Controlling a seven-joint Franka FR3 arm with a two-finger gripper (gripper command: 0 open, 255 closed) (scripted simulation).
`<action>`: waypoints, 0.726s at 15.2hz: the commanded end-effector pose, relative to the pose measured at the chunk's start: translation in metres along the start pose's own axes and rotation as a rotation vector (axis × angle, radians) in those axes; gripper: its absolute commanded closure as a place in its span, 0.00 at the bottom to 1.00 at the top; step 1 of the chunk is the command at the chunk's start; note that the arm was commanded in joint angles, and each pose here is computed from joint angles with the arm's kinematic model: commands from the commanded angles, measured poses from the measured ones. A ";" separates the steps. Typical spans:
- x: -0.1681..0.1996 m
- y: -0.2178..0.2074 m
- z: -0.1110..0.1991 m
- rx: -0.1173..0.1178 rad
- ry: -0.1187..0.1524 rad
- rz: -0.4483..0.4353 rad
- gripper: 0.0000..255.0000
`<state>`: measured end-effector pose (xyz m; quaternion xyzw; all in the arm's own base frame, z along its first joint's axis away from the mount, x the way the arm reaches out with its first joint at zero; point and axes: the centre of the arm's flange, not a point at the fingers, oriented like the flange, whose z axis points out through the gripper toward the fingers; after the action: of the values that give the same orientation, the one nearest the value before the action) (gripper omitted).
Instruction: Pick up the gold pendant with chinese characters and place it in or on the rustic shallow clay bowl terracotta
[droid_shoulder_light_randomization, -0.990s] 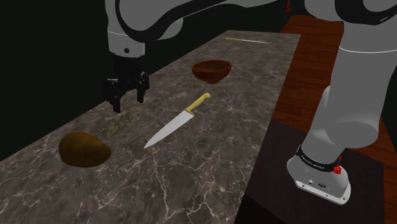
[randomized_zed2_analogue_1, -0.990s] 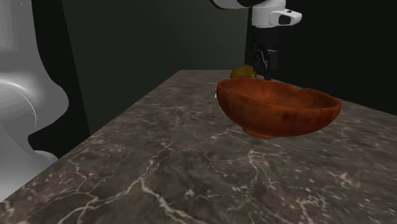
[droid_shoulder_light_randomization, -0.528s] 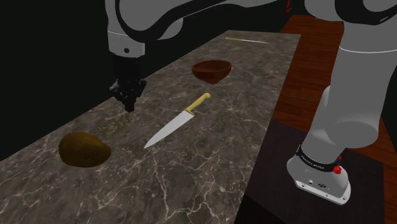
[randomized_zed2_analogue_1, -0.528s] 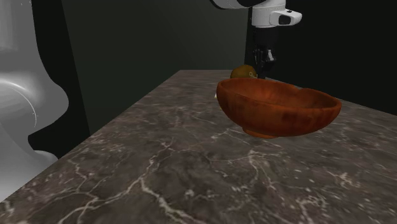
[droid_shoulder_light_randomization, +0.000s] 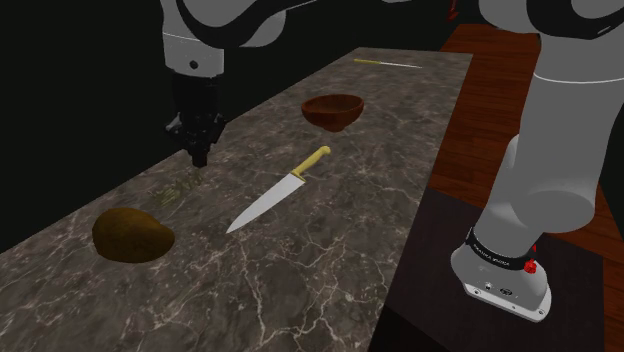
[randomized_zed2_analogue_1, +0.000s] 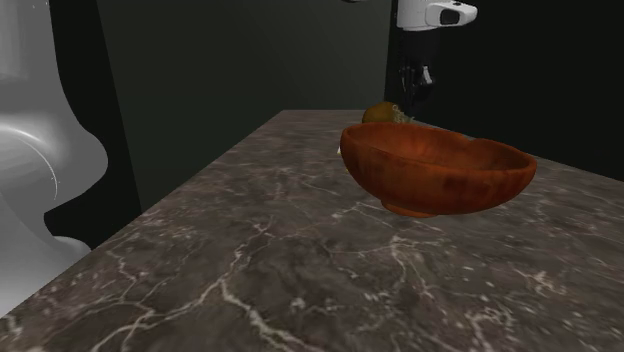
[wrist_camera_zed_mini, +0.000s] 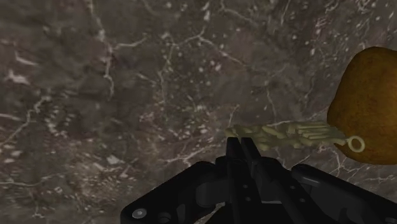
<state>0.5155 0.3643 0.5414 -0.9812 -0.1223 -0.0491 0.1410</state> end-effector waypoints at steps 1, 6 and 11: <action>0.001 -0.003 -0.010 0.000 0.000 0.000 1.00; 0.004 -0.010 -0.035 0.000 0.000 0.000 1.00; 0.008 -0.017 -0.060 0.000 0.000 0.000 1.00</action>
<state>0.5153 0.3644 0.5997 -0.9812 -0.1224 -0.0492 0.1411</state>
